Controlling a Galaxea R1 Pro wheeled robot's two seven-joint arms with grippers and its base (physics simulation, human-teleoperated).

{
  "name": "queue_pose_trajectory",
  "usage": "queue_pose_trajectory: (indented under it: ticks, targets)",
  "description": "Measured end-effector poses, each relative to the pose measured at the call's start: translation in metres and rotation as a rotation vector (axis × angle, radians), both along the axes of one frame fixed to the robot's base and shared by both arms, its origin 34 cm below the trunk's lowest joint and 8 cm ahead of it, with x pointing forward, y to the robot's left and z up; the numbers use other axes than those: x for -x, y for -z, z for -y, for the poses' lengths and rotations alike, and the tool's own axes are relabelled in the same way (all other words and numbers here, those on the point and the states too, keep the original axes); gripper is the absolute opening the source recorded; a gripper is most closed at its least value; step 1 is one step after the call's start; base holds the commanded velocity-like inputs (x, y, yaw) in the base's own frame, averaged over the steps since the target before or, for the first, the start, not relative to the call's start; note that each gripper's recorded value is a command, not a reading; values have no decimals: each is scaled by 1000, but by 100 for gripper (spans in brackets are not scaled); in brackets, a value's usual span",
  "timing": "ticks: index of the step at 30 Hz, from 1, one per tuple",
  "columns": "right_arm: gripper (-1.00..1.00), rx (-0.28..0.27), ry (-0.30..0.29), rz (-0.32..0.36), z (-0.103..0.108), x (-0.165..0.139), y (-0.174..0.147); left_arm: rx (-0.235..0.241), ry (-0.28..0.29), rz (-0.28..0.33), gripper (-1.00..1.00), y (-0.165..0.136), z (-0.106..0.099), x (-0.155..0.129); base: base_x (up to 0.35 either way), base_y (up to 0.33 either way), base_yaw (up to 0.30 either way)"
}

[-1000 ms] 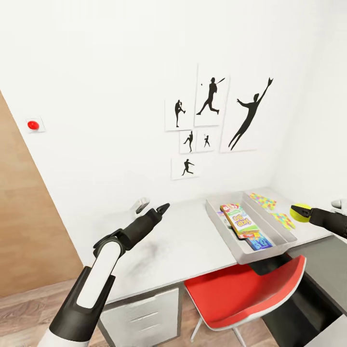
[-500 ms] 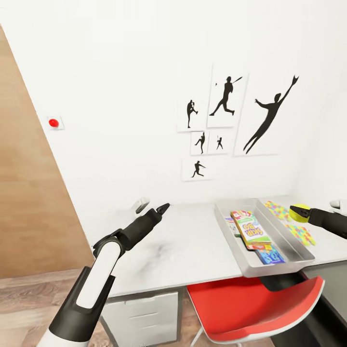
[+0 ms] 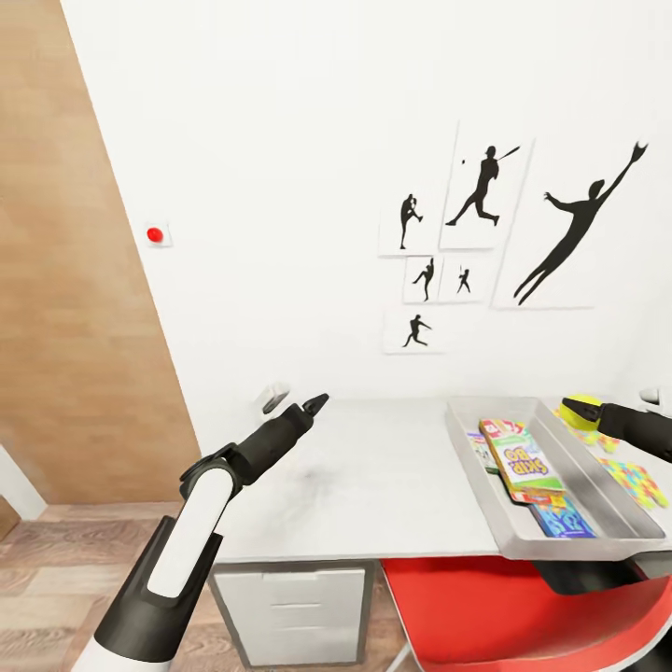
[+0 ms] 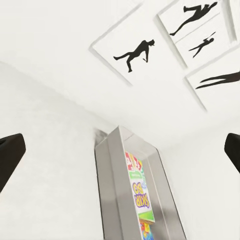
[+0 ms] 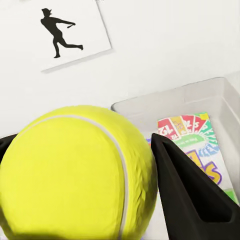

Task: Put all the toys in the child's room - the three board games (two on the bed and one on the table), the two jigsaw puzzles on the table, and the tennis ball on the table - inside the toy box on the table in the child's room.

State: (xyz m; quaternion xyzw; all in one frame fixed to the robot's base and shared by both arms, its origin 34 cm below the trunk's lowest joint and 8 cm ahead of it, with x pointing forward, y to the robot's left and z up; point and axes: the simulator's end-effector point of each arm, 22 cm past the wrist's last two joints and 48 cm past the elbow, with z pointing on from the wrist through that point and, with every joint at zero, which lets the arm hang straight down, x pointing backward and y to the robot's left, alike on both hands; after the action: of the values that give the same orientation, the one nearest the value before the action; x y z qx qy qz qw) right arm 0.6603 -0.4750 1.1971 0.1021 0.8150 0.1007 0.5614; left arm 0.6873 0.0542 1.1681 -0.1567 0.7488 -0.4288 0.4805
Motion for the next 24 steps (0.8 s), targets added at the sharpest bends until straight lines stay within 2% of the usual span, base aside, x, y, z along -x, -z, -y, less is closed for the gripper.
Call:
queue_pose_trajectory:
  ticks: [24]
  targets:
    - [-100, 0, 5, 2, 2, 1, -1, -2, 0, 1, 100, -1, 0, 0, 0, -264, 11]
